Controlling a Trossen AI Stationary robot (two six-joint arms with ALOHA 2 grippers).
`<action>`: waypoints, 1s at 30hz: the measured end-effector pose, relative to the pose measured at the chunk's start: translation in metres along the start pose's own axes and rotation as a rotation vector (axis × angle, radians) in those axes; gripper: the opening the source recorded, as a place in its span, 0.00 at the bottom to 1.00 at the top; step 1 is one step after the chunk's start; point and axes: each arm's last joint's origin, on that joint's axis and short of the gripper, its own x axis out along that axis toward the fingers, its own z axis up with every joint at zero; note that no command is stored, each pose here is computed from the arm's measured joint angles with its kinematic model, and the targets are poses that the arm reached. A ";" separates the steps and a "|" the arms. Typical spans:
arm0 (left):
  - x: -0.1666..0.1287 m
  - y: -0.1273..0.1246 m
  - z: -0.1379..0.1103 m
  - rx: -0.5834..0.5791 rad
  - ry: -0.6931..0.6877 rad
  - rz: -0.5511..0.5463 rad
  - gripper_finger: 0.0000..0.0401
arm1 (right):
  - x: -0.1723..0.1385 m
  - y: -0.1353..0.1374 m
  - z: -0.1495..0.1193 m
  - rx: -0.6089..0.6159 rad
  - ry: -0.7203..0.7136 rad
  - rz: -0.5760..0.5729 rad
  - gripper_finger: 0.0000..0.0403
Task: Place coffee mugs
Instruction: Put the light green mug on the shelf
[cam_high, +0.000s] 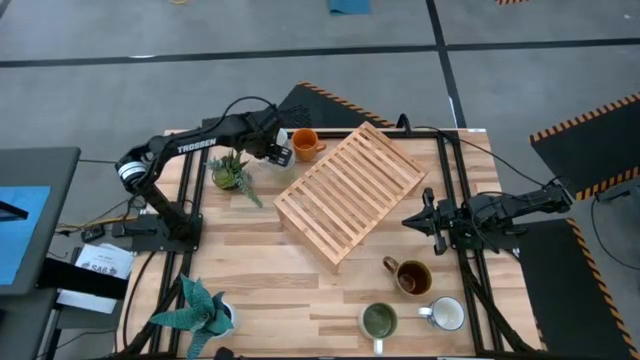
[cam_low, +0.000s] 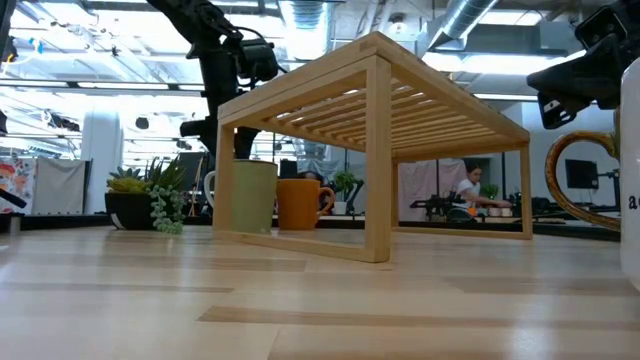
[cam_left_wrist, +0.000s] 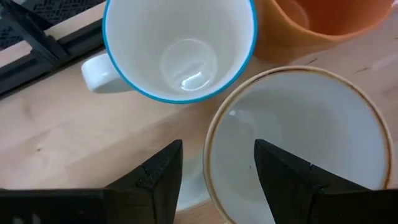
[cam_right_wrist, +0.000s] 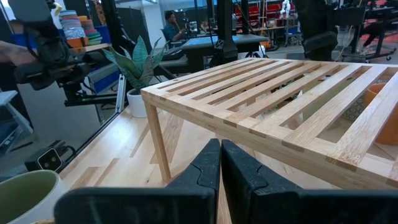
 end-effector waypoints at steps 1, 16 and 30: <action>0.001 0.000 -0.001 0.010 0.003 -0.008 0.46 | 0.000 0.000 0.000 0.000 0.000 0.000 0.11; 0.008 0.000 -0.006 0.071 0.008 -0.024 0.31 | 0.000 0.000 0.000 0.000 0.000 0.000 0.11; -0.042 0.002 0.010 0.180 0.064 -0.028 0.01 | 0.000 0.000 0.000 0.000 0.000 0.000 0.11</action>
